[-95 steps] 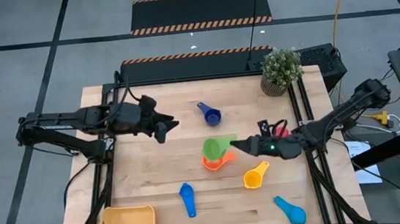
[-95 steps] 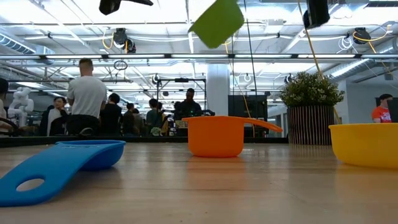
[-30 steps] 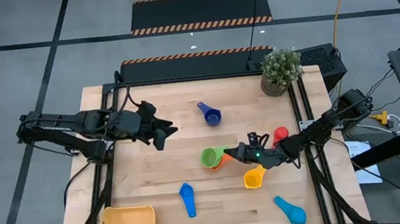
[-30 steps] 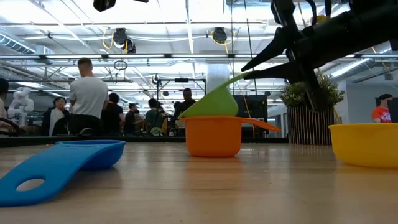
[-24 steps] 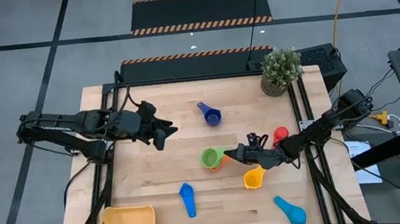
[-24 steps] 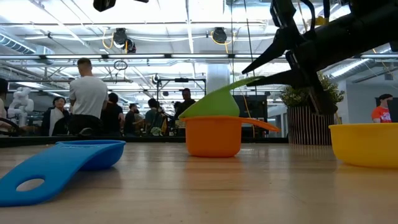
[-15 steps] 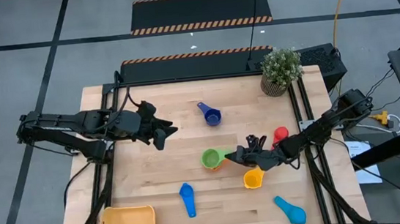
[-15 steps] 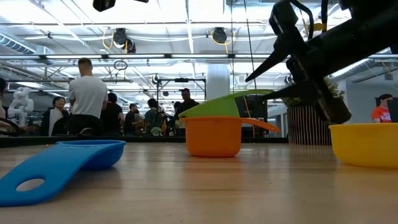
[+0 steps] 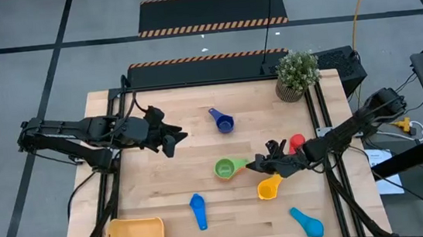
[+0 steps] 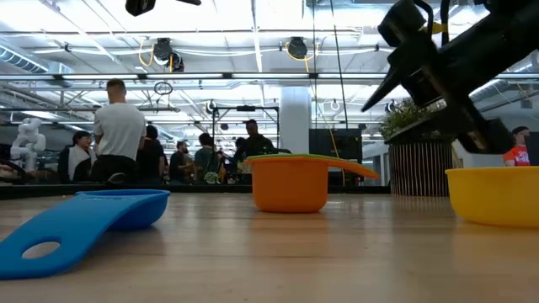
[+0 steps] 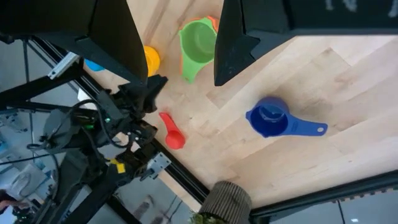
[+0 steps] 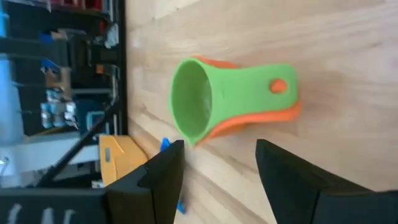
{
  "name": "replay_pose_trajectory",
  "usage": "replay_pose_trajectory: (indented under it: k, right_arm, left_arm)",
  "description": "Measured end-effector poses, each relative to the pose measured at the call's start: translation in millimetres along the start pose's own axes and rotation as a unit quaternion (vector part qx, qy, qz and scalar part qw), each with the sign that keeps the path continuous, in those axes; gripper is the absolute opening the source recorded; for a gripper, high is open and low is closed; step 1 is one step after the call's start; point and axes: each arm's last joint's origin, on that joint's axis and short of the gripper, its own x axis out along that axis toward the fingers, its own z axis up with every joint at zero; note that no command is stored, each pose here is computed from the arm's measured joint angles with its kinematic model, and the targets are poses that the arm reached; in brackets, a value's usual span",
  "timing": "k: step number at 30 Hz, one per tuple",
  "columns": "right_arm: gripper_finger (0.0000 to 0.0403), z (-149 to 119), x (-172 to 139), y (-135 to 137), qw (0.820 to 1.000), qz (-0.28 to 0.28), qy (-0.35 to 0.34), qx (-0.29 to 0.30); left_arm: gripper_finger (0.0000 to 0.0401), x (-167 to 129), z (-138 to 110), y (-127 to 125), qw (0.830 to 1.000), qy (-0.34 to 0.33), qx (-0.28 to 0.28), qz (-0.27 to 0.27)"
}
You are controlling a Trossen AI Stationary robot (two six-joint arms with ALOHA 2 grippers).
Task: Nest measuring cups in basket
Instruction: Stack the dark blue measuring cup on top of the green measuring cup
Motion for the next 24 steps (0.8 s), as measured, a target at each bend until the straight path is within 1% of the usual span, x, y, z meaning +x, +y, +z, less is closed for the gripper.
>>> replay_pose_trajectory:
  k: [5,9,16,19,24]
  right_arm:
    - [0.0192,8.6,-18.3,-1.8,0.999,-0.033,-0.005,-0.017]
    - [0.0192,16.9,-34.0,1.9,0.999,-0.030,-0.007,-0.031]
    - [0.0192,33.5,-54.1,10.4,0.999,-0.007,0.003,-0.048]
    - [0.0192,40.8,-60.2,15.1,0.999,0.013,-0.002,-0.045]
    - [0.0192,54.5,-68.2,26.3,0.998,0.032,0.019,-0.051]
  left_arm:
    - [0.0189,0.0,0.5,0.4,1.000,-0.008,0.000,0.007]
    - [0.0189,0.0,-0.6,1.7,1.000,-0.003,0.000,0.014]
    - [0.0189,-1.0,-8.9,11.7,0.997,0.033,-0.005,0.068]
    - [0.0189,-1.3,-10.4,14.4,0.996,0.039,-0.010,0.082]
    - [0.0189,-1.2,-10.3,16.6,0.995,0.033,-0.024,0.096]
